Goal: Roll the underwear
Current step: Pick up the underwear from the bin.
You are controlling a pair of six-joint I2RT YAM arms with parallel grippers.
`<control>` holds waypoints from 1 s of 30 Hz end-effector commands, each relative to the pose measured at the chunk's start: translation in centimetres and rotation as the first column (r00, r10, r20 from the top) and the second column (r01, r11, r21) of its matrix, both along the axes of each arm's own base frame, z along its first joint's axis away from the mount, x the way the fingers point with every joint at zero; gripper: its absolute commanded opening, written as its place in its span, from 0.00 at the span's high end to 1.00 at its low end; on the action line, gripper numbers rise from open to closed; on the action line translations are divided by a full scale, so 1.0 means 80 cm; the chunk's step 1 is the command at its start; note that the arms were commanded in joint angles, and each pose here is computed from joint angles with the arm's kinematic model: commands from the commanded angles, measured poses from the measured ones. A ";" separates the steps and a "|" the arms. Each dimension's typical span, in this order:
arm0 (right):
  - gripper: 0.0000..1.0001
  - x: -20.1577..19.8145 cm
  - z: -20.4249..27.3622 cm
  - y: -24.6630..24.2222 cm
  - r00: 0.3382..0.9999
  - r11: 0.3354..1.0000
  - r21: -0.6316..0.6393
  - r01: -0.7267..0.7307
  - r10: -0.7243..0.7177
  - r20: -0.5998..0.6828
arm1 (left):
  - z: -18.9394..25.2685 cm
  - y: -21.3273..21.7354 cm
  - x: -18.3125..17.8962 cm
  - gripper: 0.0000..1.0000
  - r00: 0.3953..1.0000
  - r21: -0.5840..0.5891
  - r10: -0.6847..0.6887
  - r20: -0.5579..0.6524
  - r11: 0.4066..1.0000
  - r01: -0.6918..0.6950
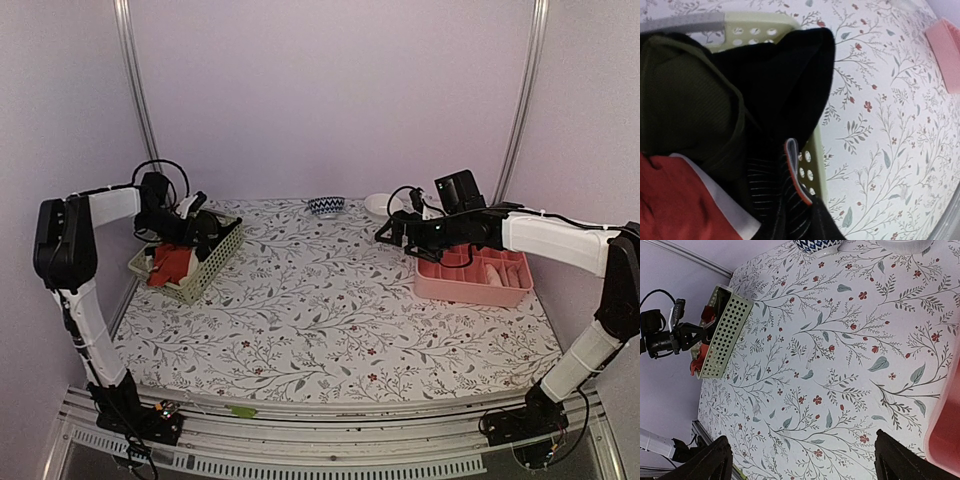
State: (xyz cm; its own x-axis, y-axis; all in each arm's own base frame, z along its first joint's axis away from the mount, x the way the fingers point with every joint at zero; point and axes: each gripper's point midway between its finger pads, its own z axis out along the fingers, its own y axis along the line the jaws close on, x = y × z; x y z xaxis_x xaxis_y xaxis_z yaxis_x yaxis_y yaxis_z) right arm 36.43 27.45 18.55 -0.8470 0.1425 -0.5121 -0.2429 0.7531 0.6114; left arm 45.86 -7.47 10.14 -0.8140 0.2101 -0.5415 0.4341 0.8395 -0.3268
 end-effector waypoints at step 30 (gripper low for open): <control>0.01 0.024 0.040 0.020 0.995 0.999 0.018 -0.049 0.047 0.085 | 0.409 -0.019 -0.043 1.00 0.772 -0.161 -0.066 0.633 0.963 0.215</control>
State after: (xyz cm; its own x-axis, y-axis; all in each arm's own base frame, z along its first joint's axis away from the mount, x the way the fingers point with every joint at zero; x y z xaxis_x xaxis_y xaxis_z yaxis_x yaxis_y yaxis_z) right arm 37.89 28.37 21.22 -0.8152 0.1368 -0.5628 -0.2954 0.7377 0.6071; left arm 45.20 -6.88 38.35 -0.3467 0.1339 -0.9284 0.6340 0.7629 -0.1267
